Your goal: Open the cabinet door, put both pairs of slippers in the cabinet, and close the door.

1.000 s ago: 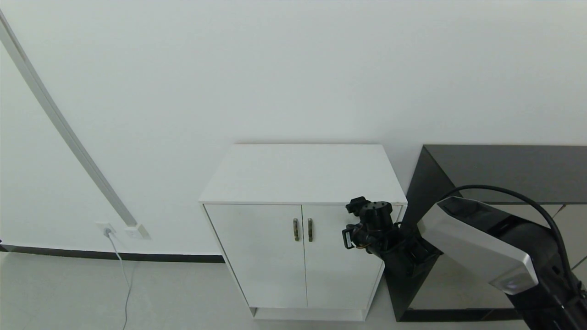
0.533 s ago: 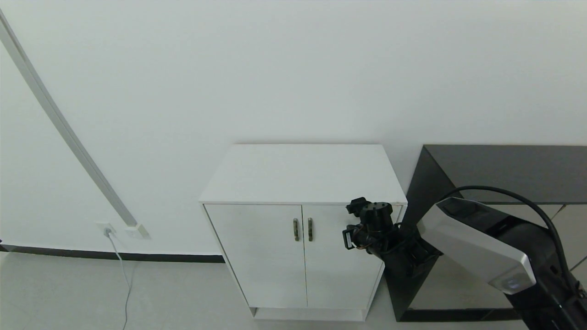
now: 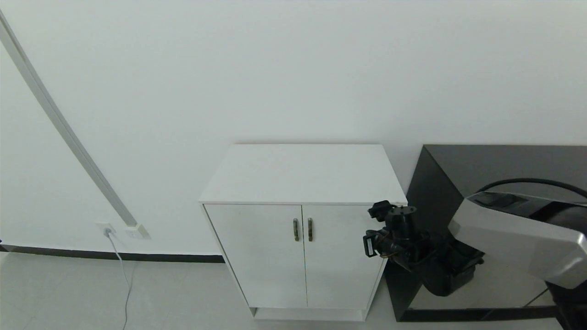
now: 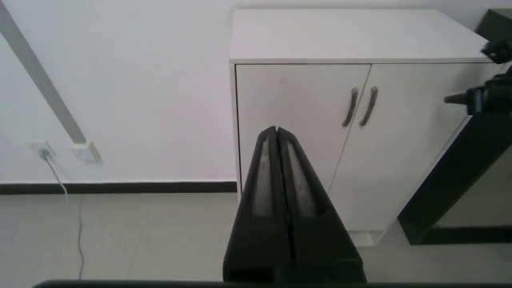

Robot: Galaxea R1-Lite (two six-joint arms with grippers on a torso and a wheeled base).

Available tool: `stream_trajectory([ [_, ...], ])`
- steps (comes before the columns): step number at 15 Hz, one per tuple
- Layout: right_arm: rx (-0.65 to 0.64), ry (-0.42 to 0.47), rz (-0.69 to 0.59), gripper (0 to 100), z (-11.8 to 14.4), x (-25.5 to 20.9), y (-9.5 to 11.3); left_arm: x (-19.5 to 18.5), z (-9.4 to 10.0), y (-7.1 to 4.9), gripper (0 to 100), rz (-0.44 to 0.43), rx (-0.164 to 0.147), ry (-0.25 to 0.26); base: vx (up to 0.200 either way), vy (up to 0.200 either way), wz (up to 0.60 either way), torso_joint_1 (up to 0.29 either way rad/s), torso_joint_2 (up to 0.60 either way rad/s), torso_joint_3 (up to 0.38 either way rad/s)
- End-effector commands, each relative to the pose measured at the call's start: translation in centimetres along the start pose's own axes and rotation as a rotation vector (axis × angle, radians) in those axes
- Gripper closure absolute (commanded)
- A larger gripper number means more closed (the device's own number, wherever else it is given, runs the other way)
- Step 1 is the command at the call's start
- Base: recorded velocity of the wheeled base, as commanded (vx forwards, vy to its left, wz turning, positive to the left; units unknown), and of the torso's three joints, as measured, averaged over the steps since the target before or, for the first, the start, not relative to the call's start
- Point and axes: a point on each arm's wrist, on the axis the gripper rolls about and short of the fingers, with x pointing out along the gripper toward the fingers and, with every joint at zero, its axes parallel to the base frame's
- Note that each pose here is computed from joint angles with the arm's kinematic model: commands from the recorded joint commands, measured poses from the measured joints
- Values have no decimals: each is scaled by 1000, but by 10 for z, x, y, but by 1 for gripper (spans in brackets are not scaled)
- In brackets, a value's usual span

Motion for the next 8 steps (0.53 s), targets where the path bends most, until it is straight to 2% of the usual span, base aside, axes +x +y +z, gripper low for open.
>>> stream_trajectory([
  [1, 29, -56, -77, 100, 11, -54, -28, 0, 0, 0, 100, 2, 0, 1, 0, 0, 0, 0, 0, 0],
  [3, 52, -68, -190, 100, -3, -90, -54, 0, 0, 0, 100, 0, 0, 1, 0, 0, 0, 0, 0, 0],
  [4, 55, -69, -201, 100, -6, -96, -58, 0, 0, 0, 100, 0, 0, 1, 0, 0, 0, 0, 0, 0],
  [6, 88, -85, -290, 100, -21, -137, -85, 0, 0, 0, 100, 2, 0, 1, 0, 0, 0, 0, 0, 0],
  [8, 100, -85, -356, 100, -29, -163, -101, 0, 0, 0, 100, 0, 0, 1, 0, 0, 0, 0, 0, 0],
])
